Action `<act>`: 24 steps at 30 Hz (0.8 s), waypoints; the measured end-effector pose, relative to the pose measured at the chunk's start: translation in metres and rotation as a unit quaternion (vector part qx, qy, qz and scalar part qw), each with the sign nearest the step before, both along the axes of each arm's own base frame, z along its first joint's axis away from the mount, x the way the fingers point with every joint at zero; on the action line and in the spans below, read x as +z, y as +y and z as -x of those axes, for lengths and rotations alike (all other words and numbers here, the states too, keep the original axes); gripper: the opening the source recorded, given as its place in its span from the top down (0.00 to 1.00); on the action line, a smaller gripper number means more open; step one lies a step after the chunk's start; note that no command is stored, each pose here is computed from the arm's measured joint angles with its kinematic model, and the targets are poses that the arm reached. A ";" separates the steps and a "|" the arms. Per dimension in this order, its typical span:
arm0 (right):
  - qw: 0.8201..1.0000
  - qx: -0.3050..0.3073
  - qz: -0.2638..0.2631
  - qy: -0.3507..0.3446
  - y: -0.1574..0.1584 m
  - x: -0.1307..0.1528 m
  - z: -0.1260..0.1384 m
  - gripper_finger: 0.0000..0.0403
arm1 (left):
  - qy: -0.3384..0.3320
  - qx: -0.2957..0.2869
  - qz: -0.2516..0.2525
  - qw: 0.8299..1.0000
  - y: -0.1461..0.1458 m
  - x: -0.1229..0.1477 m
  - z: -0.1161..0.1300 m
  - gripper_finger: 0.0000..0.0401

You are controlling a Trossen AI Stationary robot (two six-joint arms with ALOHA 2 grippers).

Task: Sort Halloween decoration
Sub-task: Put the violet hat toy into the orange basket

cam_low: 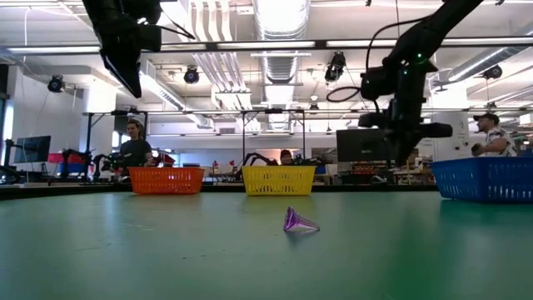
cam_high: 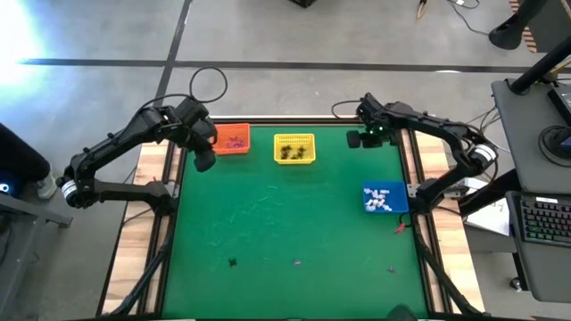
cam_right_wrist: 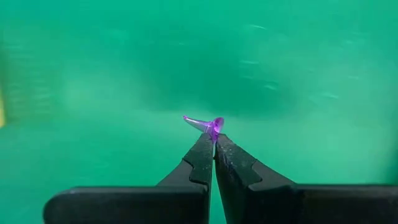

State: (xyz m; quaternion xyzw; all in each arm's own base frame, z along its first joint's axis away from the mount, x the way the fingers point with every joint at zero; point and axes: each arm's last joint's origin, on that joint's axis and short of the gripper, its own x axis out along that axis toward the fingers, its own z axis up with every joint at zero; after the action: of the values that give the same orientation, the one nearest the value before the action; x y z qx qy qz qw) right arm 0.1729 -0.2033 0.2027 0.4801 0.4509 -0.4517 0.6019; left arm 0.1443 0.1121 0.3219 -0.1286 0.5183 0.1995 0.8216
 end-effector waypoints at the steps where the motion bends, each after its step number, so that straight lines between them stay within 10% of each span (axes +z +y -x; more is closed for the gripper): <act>1: 1.000 0.006 0.004 -0.011 0.001 0.001 -0.003 0.98 | 0.000 0.000 0.000 1.000 0.000 0.000 0.000 0.81; 24: 0.973 0.060 0.106 -0.194 0.030 0.019 -0.078 0.98 | 0.005 -0.016 -0.008 1.000 0.000 0.000 0.000 0.81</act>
State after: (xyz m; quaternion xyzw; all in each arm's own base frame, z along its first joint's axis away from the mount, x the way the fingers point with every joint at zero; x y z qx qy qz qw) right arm 0.2511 -0.1733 0.2220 0.4640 0.3029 -0.3580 0.7515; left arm 0.1442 0.1121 0.3218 -0.1126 0.5226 0.1907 0.8233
